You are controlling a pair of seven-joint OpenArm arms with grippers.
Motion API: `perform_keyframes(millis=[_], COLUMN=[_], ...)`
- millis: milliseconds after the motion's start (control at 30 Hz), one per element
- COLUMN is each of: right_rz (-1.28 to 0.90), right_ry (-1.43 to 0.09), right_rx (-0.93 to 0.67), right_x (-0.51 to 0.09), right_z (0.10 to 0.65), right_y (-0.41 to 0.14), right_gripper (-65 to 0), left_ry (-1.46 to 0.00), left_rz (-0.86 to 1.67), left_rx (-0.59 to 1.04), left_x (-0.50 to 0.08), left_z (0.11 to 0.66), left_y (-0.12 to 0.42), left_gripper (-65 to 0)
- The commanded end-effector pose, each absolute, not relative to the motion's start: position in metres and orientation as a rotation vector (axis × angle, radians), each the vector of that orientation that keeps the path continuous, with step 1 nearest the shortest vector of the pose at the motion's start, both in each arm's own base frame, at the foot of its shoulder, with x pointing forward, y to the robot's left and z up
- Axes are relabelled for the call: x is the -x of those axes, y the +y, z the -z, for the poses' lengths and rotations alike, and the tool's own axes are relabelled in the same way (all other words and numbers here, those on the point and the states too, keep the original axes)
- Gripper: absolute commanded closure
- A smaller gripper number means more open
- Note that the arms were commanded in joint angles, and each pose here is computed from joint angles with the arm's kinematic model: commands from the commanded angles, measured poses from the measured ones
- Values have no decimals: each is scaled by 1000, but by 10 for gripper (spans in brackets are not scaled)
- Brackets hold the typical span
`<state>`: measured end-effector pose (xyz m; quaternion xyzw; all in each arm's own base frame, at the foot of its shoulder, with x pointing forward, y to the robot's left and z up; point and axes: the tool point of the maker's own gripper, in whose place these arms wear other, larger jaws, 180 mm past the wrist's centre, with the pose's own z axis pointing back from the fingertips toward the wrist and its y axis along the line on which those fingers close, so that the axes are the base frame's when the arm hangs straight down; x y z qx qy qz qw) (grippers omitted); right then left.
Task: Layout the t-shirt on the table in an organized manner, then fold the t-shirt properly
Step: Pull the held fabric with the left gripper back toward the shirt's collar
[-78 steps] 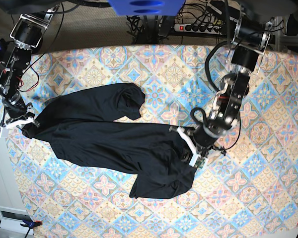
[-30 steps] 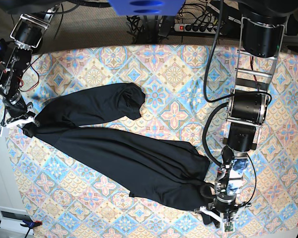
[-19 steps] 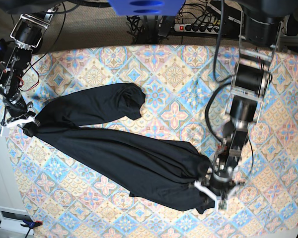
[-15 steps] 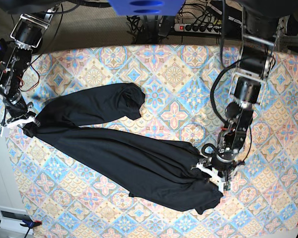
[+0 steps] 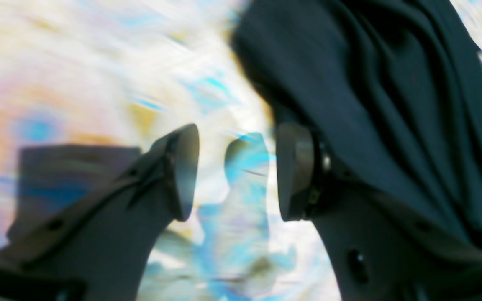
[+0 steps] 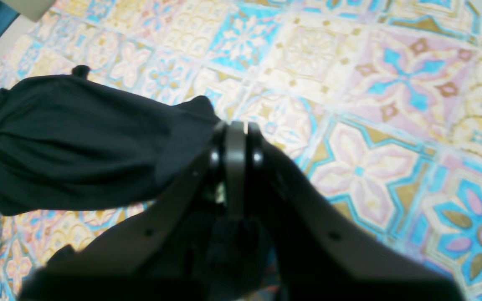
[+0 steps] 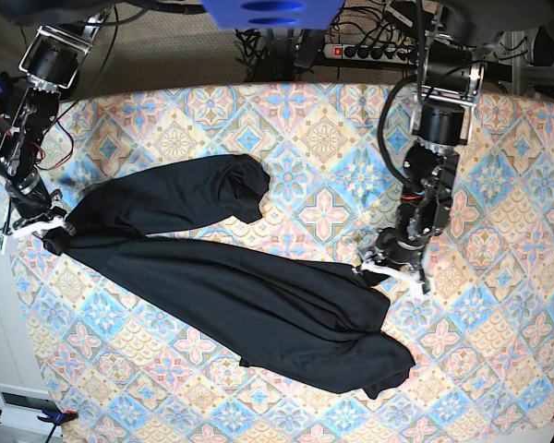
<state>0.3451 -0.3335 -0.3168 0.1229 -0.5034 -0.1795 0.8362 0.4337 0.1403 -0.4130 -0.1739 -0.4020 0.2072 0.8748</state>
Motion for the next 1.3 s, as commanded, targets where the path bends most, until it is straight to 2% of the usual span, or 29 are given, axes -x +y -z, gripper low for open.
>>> perform_keyframes(millis=[0,400,467,533,600,767,967,1267], right_rz=[364,362,362,362,362,365,365,361], right_ry=[-1130,-1129,-1129,-1129,-1132,-1130,-1130,-1131], right_rx=[-253,-253,-253,-253,-254,-254,-254,-254], right_x=[-353,-352,-352,-352,-353,-353,-353,-353], right_z=[296,295,295,295,294,296,296,295], right_y=[-340,-340,-340,-340,-340,-340,-340,-339], right_gripper=[0,0,0,0,0,0,0,0], left_ry=[-860,-734,-739,-766,-788,-887,-1033,-1046], left_rz=[-440,-478,-470,-462,-447,-317,-222,-47], left_rx=[373,432,451,462,472,540,506,418], left_x=[-445,-456,-458,-462,-466,-473,-456,-377], left_z=[404,428,423,413,405,358,315,303], left_y=[140,87,80,78,79,81,110,139], left_gripper=[-295,-279,-203,-81,0,-11,-5,-7])
